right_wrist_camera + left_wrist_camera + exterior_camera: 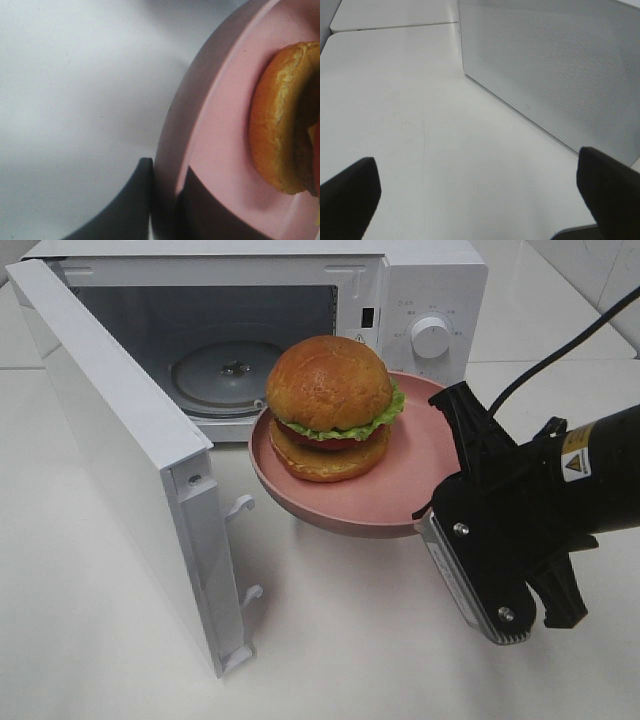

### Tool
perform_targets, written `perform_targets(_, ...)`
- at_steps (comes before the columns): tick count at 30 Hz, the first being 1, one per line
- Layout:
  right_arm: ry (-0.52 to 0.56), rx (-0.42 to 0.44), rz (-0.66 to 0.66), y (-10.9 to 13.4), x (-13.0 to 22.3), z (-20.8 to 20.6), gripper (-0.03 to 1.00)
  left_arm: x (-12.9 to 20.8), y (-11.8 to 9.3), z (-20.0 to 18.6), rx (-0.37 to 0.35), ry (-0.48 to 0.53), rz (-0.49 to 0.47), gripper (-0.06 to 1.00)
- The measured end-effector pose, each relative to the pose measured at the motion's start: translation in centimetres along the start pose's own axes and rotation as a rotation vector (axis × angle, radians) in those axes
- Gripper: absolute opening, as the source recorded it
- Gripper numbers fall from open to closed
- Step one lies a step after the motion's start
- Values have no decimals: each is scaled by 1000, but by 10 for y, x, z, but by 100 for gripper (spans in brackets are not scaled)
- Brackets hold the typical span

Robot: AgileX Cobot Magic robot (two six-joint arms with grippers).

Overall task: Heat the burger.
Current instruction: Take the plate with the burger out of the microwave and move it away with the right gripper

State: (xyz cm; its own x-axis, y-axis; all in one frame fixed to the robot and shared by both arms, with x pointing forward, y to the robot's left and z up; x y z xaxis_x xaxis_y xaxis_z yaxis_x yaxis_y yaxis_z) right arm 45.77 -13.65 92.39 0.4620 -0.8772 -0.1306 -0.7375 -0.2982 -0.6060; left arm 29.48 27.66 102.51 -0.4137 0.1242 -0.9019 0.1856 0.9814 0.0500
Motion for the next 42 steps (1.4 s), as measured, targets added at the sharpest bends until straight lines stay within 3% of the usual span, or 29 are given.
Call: perform_targets(42,40,-19,98,75,19,-77,9,0,0,0,0,0,0,99)
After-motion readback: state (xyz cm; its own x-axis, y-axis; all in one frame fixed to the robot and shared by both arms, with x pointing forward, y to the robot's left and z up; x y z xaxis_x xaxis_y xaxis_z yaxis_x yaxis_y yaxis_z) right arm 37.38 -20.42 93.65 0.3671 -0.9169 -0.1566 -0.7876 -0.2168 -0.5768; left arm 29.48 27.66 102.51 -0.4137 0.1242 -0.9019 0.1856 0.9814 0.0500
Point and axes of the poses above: a point on each arm's last joint axis where the gripper is mounted, z pointing out along that axis toward the gripper, y along the wrist's bending axis when the last joint is at zero, x = y × z, the point moved 7 cm from there along z, pointing out along that axis toward the gripper, and after that the axes turned 4 degrees about z, right-handed, at the moved point
